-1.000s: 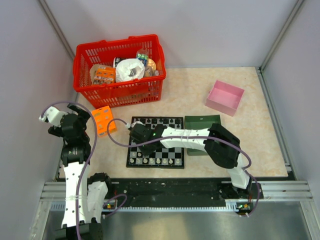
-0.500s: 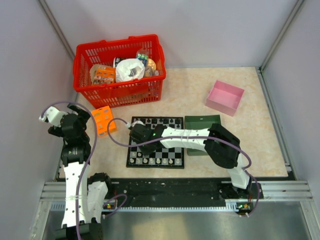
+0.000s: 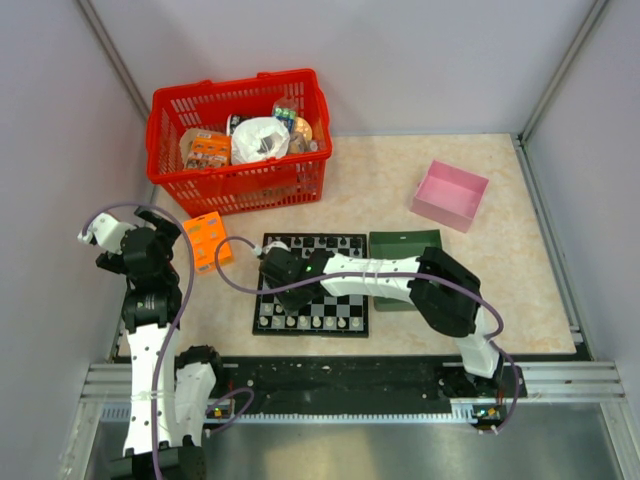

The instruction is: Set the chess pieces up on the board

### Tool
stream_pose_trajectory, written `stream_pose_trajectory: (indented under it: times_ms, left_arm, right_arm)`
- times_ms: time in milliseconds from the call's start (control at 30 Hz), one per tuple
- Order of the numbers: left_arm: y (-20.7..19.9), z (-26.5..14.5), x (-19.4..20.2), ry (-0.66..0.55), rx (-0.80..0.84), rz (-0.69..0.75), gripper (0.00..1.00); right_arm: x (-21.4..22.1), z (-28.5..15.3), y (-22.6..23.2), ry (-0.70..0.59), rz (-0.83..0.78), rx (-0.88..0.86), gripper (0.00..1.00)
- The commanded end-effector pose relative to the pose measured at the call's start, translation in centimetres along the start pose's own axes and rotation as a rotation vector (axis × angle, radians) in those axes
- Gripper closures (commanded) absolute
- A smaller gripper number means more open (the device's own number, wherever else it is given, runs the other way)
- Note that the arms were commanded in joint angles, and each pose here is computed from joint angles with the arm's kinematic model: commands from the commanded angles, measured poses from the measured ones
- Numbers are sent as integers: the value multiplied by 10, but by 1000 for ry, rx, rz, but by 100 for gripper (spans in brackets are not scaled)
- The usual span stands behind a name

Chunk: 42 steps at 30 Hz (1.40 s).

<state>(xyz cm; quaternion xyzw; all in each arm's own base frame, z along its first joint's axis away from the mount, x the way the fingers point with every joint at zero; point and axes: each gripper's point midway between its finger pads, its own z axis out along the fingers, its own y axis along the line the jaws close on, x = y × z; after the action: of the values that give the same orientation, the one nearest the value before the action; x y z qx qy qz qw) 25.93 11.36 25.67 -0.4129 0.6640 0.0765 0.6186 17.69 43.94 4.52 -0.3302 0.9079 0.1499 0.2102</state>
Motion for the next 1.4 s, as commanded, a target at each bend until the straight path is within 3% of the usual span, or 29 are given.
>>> stream_pose_trajectory:
  times_ms: [0, 233, 700, 1033, 1367]
  left_arm:
    - [-4, -1, -11, -40, 18, -24, 1]
    - [-5, -1, -10, -39, 21, -26, 1]
    - [-6, -1, -12, -40, 24, -27, 1]
    - [-6, -1, -13, -44, 24, -28, 1]
    - [-6, 0, -13, -43, 22, -25, 1]
  right_arm:
    - [-37, -43, 9, -126, -6, -36, 62]
    - [-53, -57, -25, -183, 58, 14, 61]
    - [-36, -25, -43, -95, 96, 28, 63]
    - [-30, -9, -43, -64, 94, 33, 68]
    - [-26, -4, -44, -48, 88, 38, 80]
